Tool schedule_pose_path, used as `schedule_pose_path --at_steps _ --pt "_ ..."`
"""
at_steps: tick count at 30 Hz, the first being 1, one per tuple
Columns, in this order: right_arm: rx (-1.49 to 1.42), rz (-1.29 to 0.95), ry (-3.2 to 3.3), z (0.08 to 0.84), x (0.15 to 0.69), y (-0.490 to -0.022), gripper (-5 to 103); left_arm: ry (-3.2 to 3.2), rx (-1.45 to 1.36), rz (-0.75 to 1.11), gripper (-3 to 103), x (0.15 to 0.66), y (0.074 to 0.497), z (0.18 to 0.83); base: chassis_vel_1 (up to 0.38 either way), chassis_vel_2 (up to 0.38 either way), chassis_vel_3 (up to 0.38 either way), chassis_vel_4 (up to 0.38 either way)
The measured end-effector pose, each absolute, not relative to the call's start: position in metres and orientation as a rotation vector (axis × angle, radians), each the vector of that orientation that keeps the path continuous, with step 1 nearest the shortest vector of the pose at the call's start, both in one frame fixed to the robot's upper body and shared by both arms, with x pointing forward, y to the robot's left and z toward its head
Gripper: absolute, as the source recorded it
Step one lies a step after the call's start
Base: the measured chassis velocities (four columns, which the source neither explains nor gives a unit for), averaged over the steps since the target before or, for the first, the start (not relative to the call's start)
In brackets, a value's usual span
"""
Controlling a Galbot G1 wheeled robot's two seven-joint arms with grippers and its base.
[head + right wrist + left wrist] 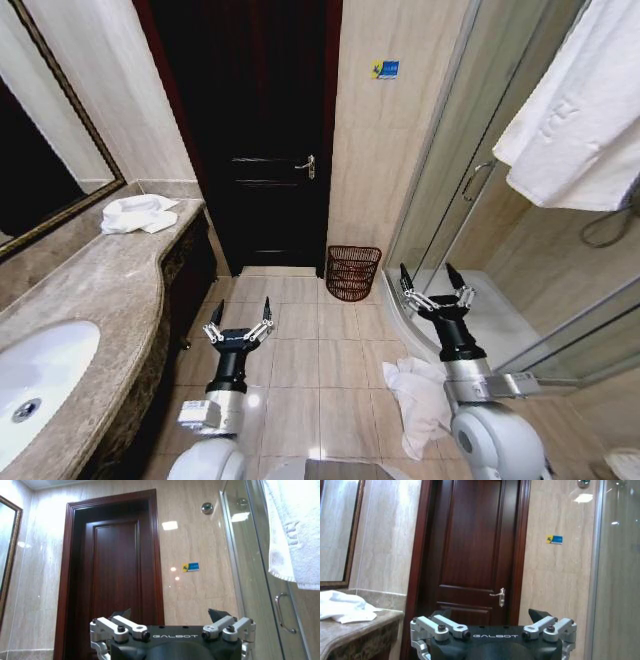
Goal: Discard the used towel into the hamper.
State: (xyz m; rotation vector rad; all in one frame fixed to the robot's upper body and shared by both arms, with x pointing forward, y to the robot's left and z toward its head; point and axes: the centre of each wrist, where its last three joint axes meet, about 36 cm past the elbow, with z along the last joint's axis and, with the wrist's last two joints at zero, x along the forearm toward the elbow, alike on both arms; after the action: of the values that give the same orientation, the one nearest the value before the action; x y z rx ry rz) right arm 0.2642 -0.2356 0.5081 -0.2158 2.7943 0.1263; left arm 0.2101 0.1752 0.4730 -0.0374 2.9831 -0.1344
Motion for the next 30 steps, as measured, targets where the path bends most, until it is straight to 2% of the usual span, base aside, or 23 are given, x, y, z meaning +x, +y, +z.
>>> schedule_pose_path --at_steps 30 --pt "-0.223 0.125 2.799 0.512 0.265 -0.241 100 2.942 -0.064 -0.146 100 0.211 0.183 0.487 0.000 0.000 0.000 0.000"
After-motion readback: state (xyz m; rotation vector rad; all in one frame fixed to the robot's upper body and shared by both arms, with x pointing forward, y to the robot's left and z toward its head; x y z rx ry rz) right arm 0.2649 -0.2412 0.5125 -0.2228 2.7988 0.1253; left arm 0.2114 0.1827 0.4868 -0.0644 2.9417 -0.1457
